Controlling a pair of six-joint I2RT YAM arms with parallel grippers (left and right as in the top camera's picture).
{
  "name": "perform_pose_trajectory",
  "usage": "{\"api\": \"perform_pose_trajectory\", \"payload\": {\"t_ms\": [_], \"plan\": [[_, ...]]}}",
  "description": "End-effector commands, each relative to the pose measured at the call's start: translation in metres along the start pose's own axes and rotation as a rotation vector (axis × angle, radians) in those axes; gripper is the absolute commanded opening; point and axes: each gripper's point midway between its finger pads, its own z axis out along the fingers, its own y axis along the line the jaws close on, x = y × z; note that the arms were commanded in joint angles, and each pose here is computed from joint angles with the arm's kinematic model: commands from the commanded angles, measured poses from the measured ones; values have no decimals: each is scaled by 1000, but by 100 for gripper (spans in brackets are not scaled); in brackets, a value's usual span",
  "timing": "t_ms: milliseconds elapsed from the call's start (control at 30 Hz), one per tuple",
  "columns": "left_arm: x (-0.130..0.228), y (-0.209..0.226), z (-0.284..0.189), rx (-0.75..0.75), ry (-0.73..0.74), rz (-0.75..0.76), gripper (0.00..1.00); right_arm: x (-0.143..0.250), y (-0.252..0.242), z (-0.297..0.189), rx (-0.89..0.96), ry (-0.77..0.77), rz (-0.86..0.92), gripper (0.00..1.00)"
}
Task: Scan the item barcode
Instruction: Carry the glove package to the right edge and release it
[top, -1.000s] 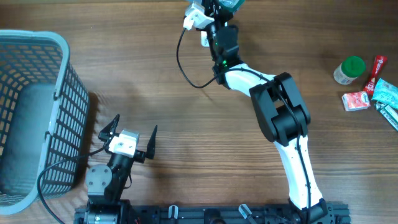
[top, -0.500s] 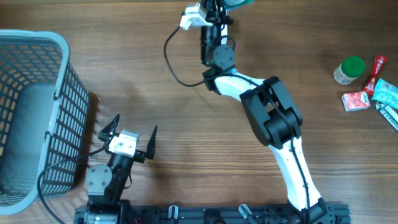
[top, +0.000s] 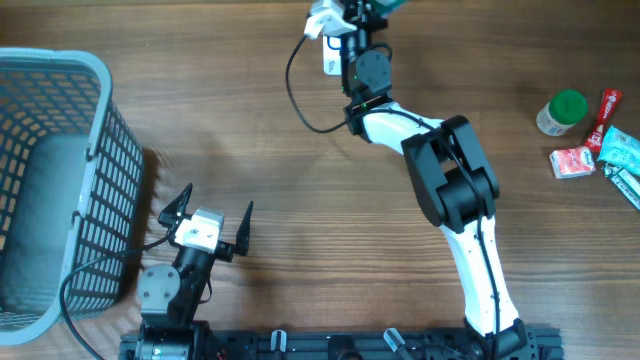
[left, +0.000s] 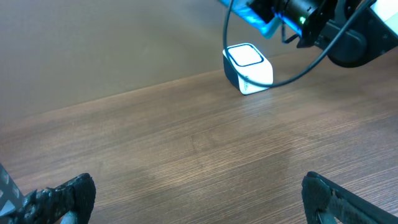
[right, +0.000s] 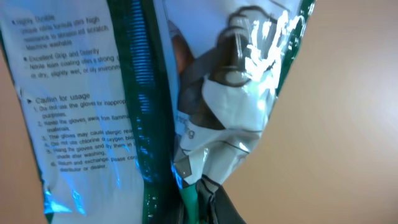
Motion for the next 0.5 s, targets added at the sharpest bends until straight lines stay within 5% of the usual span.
{"api": "perform_pose_trajectory", "payload": {"t_ms": [0,133,233,333,367,400,467], "plan": [[1,-3,0,16,-2,-5,100,94,-141,14,362,438,-166,4],[1,-3,0,16,-2,-5,100,246,-326,-52,841,903,-285,4],[1,-3,0,16,-2,-5,100,322,-423,-143,1228,1122,-143,4],[1,-3,0,16,-2,-5,100,371,-446,-195,1333,1311,-163,4],[1,-3,0,16,-2,-5,100,386,-448,-207,1345,1336,-178,8],[1,-3,0,16,-2,-5,100,397,-446,-218,1363,1339,-173,31],[1,-3,0,16,-2,-5,100,402,-439,-223,1371,1331,-161,58]]}}
